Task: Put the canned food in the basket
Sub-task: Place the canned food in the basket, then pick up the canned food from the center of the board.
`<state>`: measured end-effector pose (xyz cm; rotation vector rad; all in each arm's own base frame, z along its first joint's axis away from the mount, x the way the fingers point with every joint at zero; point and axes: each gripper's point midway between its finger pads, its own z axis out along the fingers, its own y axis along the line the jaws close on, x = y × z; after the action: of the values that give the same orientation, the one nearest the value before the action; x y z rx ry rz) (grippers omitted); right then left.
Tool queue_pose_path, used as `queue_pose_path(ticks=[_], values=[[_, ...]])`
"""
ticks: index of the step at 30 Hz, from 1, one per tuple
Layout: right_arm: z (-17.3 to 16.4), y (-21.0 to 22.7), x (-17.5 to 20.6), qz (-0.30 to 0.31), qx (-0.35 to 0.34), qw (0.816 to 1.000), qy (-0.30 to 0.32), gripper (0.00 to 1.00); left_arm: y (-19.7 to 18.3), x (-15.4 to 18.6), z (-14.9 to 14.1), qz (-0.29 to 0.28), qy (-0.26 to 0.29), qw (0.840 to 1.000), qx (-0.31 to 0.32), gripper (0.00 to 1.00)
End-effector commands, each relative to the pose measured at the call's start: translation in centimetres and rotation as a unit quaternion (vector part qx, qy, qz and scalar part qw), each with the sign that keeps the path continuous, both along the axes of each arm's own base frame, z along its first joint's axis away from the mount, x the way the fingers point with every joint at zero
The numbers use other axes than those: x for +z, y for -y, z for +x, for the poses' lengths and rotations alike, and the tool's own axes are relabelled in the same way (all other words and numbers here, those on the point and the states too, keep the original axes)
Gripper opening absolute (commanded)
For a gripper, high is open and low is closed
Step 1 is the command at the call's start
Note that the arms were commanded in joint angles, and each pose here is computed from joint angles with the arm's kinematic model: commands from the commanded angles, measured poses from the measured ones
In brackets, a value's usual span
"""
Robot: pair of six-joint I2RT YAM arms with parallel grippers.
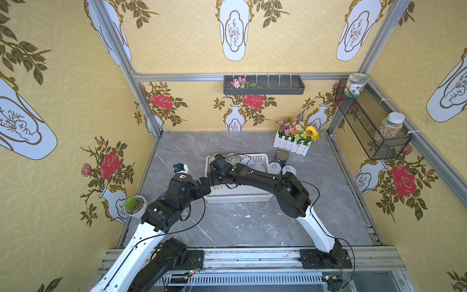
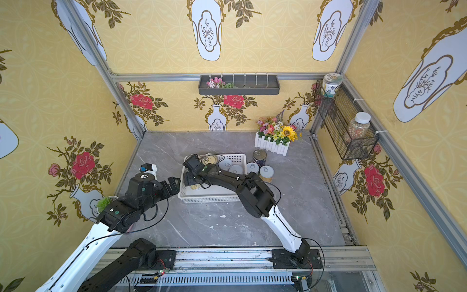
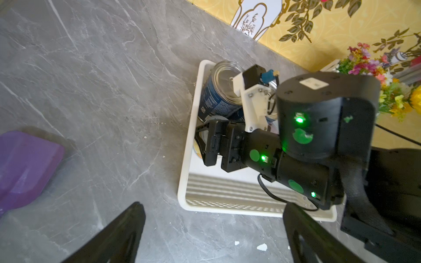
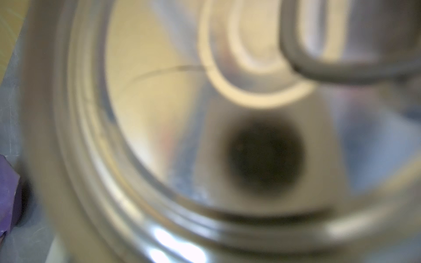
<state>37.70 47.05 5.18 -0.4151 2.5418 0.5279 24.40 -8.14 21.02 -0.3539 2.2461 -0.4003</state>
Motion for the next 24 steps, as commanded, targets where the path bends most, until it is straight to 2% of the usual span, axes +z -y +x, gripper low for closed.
queue_pose_path(ticks=[1,11,18,24], values=[[0.1,-0.3,1.7,0.017,0.002,1.0,0.015,0.95,0.1,0.2,0.1,0.0,0.004,1.0,-0.004,1.0],[-0.7,0.3,6.0,0.049,0.012,0.998,0.034,0.96,0.1,0.1,0.1,-0.001,0.003,1.0,-0.005,1.0],[-1.5,1.8,9.2,0.041,0.017,0.997,0.057,0.97,0.1,0.1,0.1,-0.001,0.003,1.0,-0.005,1.0],[-2.5,5.5,15.0,0.029,0.011,0.994,0.108,0.98,0.2,0.1,0.2,-0.001,0.003,1.0,-0.006,1.0]])
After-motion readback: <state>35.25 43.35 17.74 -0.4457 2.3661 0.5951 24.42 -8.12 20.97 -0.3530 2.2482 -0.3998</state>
